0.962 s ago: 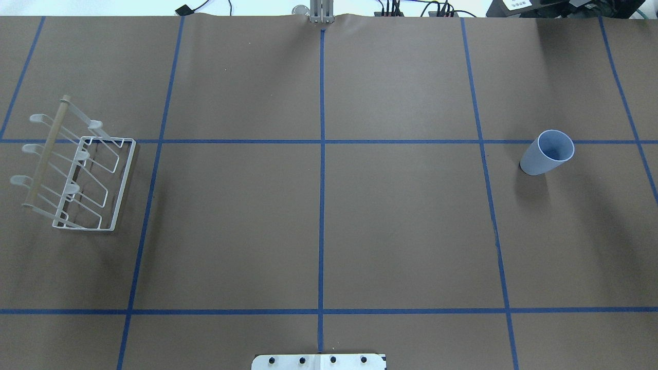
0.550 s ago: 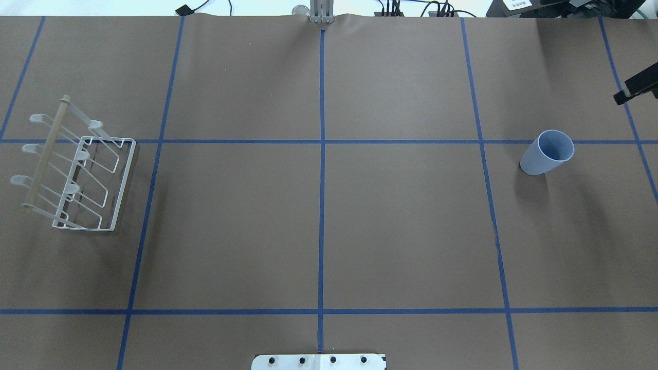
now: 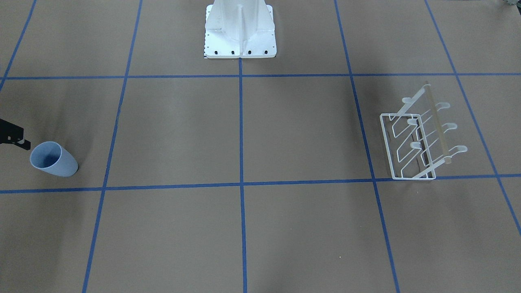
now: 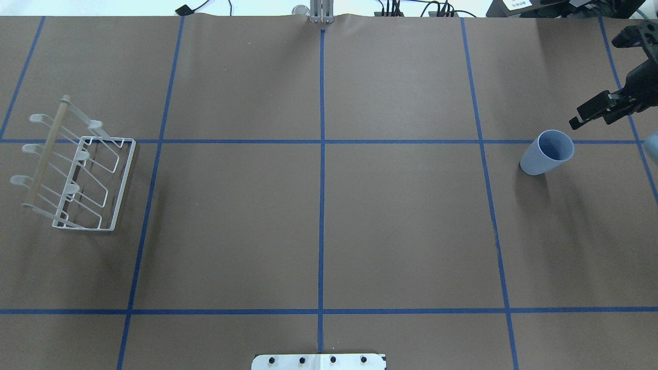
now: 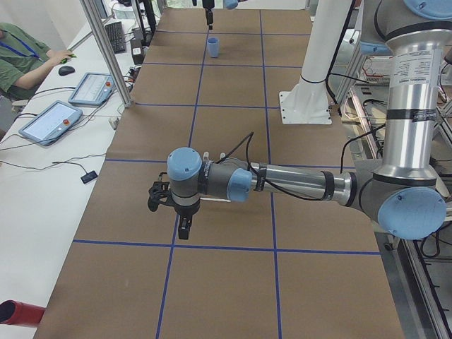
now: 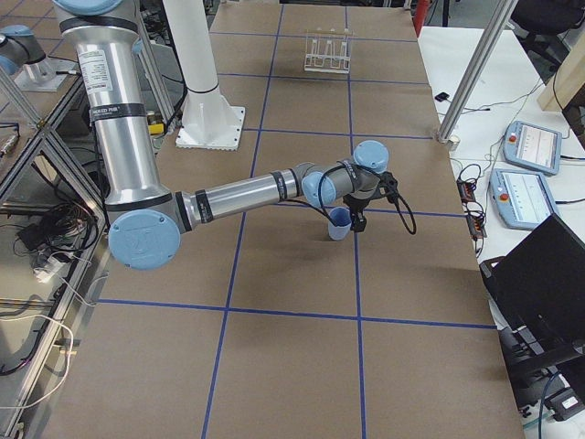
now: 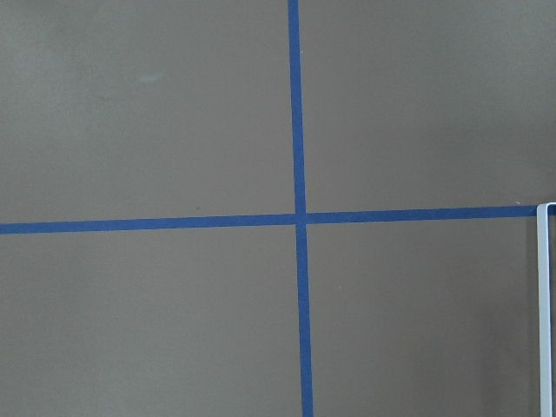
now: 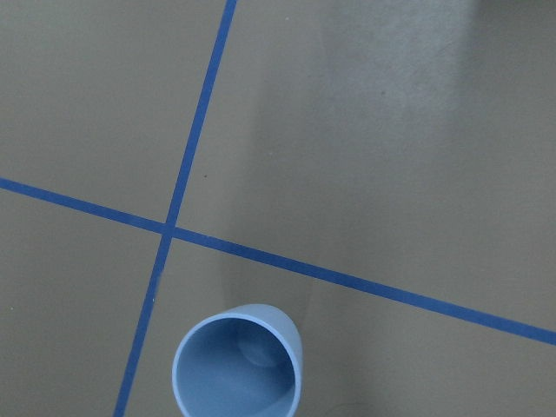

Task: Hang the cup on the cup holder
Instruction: 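Lower the right gripper into the light blue cup's rim and grip it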

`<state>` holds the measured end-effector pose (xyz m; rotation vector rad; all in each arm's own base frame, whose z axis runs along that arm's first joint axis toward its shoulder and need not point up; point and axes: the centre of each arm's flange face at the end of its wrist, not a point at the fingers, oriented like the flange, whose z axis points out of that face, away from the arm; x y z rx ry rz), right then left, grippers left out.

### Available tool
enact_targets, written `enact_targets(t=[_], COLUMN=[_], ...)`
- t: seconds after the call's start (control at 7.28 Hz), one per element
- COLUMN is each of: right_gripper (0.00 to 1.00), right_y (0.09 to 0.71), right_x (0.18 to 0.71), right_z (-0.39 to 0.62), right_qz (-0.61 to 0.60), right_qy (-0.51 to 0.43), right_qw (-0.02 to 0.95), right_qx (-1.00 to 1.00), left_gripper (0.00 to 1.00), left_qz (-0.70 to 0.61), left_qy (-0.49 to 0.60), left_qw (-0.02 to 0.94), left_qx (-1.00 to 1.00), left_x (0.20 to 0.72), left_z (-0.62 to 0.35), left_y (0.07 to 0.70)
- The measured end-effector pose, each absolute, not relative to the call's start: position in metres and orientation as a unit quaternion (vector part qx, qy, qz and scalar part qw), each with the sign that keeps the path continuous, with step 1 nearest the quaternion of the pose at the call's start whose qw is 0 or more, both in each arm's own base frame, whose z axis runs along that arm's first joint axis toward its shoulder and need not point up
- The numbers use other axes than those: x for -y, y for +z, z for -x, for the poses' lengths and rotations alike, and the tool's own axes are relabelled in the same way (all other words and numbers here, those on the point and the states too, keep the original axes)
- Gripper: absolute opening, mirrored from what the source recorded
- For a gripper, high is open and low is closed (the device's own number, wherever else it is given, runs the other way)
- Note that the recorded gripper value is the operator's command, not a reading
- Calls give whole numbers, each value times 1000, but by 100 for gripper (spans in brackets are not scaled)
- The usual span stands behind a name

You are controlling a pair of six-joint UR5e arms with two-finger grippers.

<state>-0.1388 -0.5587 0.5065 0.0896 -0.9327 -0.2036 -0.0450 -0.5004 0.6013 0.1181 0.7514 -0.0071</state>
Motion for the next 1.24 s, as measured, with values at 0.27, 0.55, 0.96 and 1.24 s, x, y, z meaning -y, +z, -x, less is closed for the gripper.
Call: enact_targets(t=[0.27,0.55,0.96,1.24], right_gripper=[100,100,19,0], right_y=[527,535,552,561], right_x=[561,559,555,555], right_z=[154,168,189,193], right_qz=[-19,-7,6,2], right_qy=[-97,-104,-118,-123], right_qw=[890,890,890,888], right_qx=[445,443,441,442], left_gripper=[98,98,98,98], left_qz=[-59,-59,-59,-61], left_qy=[-3,-2,-2,-1], left_qw=[928,926,925,925], left_qx=[-368,-373,-374,-374], left_x=[501,501,502,502], left_z=[45,44,44,44], left_y=[600,598,597,596])
